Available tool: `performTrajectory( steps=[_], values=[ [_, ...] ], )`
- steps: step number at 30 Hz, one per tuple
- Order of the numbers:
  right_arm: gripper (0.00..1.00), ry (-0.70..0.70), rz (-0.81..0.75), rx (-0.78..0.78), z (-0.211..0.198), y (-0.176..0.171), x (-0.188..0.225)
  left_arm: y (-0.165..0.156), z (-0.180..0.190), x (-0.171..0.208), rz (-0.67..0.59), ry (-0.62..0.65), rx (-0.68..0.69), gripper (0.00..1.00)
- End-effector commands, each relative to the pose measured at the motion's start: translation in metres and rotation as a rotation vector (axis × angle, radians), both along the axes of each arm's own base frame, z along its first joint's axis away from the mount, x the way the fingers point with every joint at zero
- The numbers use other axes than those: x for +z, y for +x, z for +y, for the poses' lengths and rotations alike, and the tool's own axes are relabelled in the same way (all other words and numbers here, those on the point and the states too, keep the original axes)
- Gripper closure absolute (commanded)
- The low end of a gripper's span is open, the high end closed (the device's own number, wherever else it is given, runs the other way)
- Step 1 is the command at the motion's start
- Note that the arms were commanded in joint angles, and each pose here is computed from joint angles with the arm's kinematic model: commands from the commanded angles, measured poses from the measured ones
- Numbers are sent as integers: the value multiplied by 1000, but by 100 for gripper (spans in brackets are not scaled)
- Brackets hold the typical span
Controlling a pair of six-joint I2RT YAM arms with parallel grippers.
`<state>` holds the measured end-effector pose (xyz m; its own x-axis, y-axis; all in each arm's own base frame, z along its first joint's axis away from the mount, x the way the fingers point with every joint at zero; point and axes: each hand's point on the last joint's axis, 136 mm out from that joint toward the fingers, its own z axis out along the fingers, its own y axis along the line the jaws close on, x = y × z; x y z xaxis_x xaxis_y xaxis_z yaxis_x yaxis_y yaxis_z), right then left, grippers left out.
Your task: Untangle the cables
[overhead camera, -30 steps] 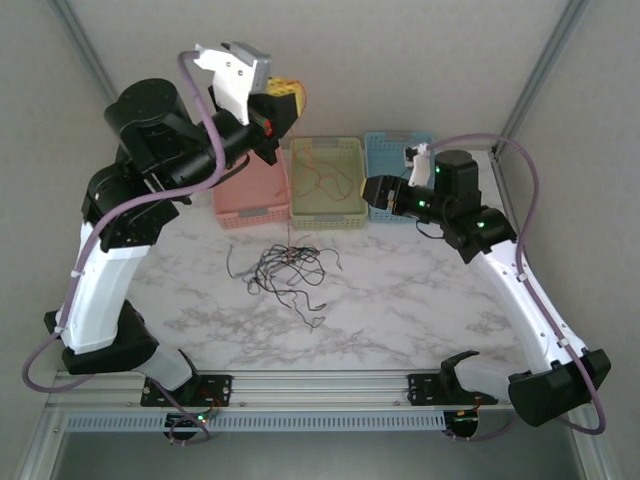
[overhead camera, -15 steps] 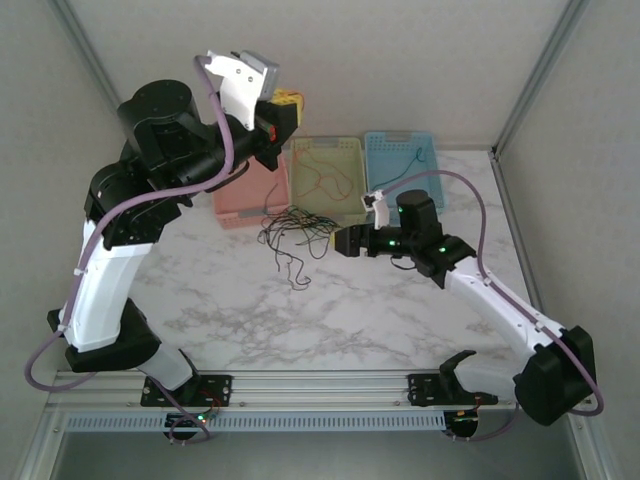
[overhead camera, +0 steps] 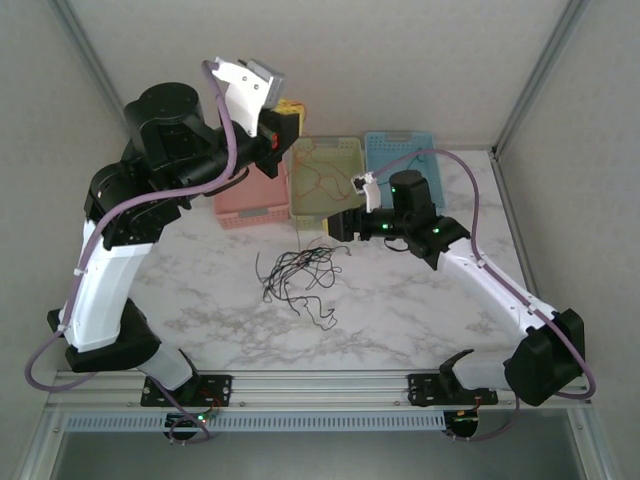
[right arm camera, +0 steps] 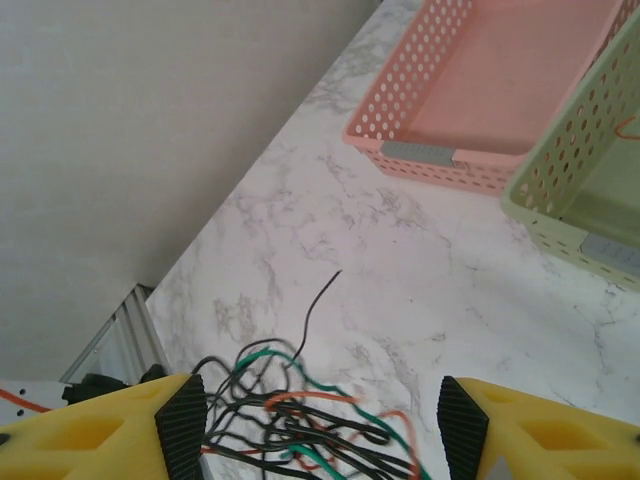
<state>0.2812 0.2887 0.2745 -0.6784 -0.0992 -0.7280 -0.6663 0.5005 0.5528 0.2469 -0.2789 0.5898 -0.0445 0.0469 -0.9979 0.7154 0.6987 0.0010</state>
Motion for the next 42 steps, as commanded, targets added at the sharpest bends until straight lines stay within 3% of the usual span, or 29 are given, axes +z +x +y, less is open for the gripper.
performTrajectory(
  steps=[1,8,19,32,42],
  values=[
    [33,-40,35,-17,-5,-3,-6,-2,9,5,-1,-17,17,100],
    [28,64,23,-29,-14,-41,7,12,22,0,24,-20,132,100],
    [27,10,37,-28,-9,-68,-33,29,29,-10,42,1,242,100],
    [26,-116,-19,-15,18,-25,-102,17,40,15,24,-97,225,100],
    [29,-165,128,10,54,3,-157,-14,71,53,-51,-202,193,100]
  ],
)
